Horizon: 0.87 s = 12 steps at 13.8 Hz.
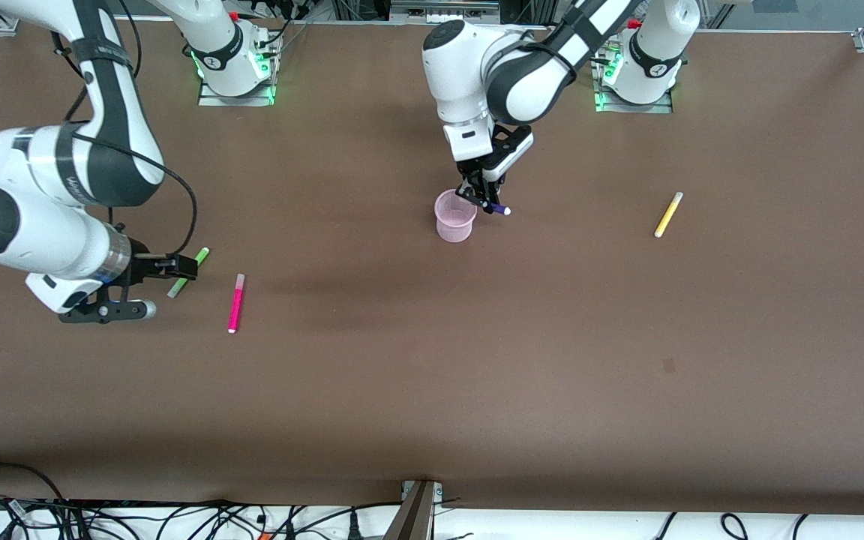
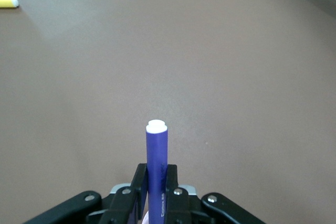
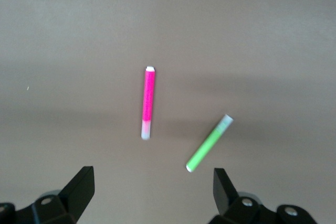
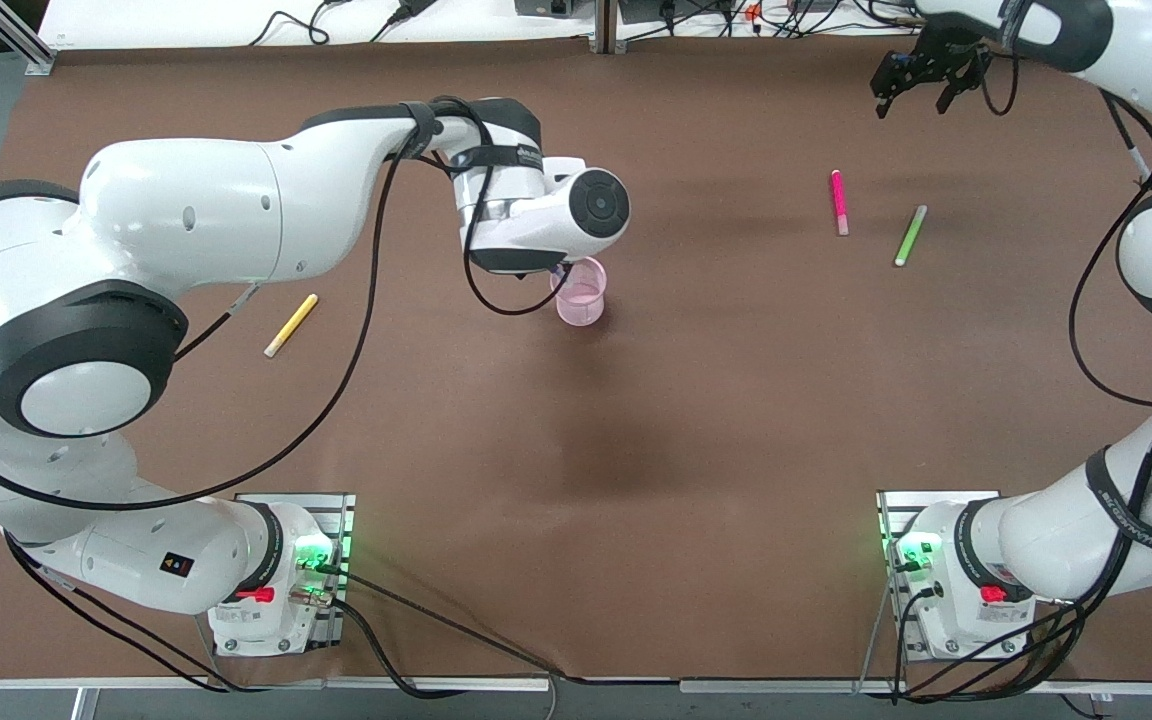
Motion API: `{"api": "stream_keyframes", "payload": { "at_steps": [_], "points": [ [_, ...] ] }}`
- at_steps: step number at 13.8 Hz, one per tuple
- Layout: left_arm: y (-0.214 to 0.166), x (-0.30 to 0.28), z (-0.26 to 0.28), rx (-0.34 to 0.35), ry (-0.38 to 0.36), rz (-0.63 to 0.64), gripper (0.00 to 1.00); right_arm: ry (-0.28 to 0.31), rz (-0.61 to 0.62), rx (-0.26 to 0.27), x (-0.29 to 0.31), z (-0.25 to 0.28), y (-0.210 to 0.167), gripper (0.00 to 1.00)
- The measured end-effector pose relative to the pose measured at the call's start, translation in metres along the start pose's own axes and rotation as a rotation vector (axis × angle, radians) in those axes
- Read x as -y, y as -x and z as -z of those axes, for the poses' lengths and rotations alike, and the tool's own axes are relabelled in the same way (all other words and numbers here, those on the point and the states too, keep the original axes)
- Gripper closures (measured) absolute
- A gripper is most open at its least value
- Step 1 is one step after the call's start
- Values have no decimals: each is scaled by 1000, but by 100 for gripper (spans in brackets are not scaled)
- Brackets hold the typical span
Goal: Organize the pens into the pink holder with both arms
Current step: 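Carry the blue pen to the cup while the right gripper reaches the marker, then drop the blue pen into the cup while the right gripper grips the marker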
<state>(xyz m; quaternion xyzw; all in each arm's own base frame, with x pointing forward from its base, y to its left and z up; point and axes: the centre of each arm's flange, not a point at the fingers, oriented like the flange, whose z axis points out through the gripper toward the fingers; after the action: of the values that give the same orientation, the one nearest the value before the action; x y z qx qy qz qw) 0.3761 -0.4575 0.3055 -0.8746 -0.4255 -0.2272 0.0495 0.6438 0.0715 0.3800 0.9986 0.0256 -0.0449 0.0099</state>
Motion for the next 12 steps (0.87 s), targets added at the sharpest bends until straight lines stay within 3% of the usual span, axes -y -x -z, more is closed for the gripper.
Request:
{"api": "stream_keyframes", "payload": {
  "at_steps": [5, 8, 12],
  "points": [
    [12, -17, -8, -54, -21, -28, 82, -4, -46, -110, 3, -111, 18, 2],
    [27, -23, -16, -43, -40, -42, 82, -22, -79, -116, 18, -148, 17, 7],
    [27, -28, -14, -46, -30, -40, 79, -43, -88, -119, 31, -156, 6, 16]
  ]
}}
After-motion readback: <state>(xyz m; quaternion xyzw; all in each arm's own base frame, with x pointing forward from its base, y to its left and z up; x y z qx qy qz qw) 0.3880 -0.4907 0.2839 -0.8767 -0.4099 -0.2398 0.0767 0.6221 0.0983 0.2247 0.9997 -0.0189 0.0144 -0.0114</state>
